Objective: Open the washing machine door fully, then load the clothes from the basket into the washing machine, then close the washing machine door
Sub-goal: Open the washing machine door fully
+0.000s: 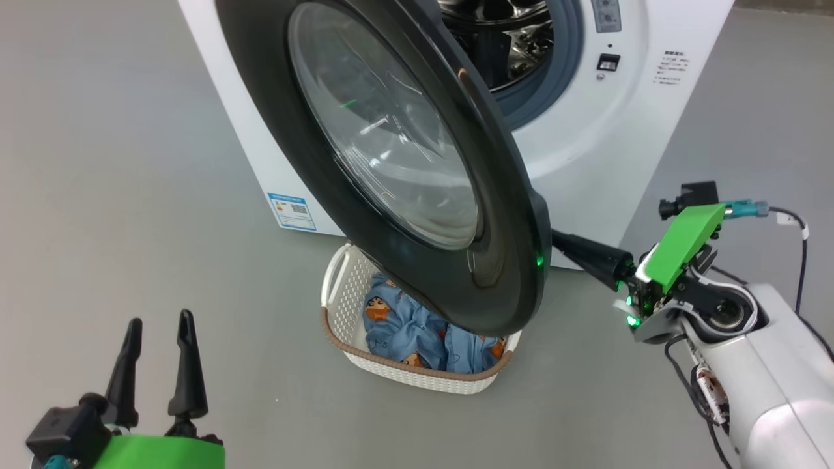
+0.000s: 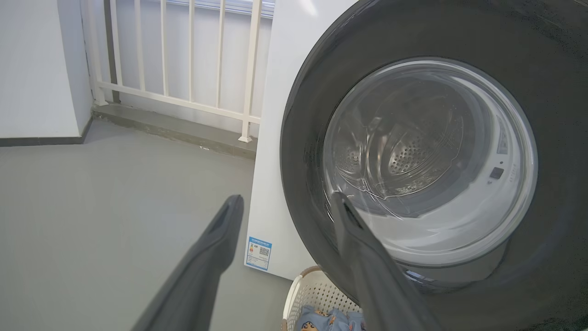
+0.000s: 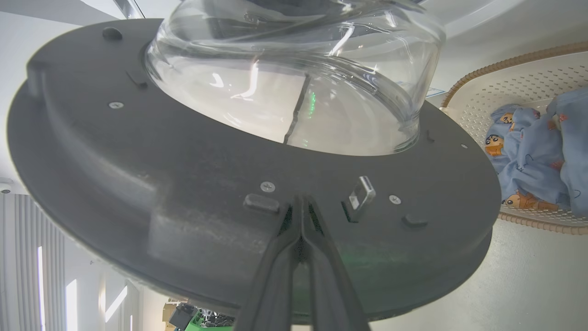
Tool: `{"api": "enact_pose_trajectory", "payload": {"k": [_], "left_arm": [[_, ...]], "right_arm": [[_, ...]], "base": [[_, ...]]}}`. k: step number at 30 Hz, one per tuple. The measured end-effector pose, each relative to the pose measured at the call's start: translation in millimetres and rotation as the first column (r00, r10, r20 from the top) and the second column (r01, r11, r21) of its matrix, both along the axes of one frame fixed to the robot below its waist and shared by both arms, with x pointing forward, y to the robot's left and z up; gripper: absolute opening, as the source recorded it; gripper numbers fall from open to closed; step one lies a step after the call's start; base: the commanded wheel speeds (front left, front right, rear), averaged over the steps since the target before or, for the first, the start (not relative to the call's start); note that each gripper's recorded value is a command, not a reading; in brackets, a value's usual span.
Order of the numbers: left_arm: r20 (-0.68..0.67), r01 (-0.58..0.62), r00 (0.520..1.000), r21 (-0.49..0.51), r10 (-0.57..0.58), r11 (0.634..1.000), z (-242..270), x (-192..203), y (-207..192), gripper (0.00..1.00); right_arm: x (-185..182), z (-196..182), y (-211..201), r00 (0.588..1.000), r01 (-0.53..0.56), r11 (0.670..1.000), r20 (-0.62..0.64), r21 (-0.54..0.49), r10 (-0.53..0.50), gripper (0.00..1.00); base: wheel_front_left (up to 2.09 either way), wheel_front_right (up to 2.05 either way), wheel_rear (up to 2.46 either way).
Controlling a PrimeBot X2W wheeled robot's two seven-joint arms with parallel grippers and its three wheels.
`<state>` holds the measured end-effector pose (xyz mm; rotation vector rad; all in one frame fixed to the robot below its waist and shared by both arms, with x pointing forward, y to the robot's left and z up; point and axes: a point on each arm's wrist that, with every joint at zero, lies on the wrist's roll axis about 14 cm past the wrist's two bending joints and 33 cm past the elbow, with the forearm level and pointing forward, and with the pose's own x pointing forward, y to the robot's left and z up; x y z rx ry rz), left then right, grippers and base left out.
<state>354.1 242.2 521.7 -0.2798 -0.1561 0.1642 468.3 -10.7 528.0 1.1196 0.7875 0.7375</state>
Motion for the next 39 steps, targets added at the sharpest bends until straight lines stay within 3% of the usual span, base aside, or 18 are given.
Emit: {"api": "enact_pose_trajectory", "payload": {"k": [15, 39], "left_arm": [[0.004, -0.071, 0.997, 0.005, 0.071, 0.997, 1, -31, 19, 1.0], [0.034, -0.166, 0.986, 0.01, 0.166, 0.986, 9, -75, 43, 1.0]], "right_arm": [[-40, -9, 36, 0.993, -0.114, 0.993, -0.023, 0.036, 0.115, 0.0], [-107, -7, 110, 0.941, -0.332, 0.938, -0.035, 0.104, 0.337, 0.0]], "base": [[0.0, 0.0, 0.0], [0.0, 0.0, 0.0]]}}
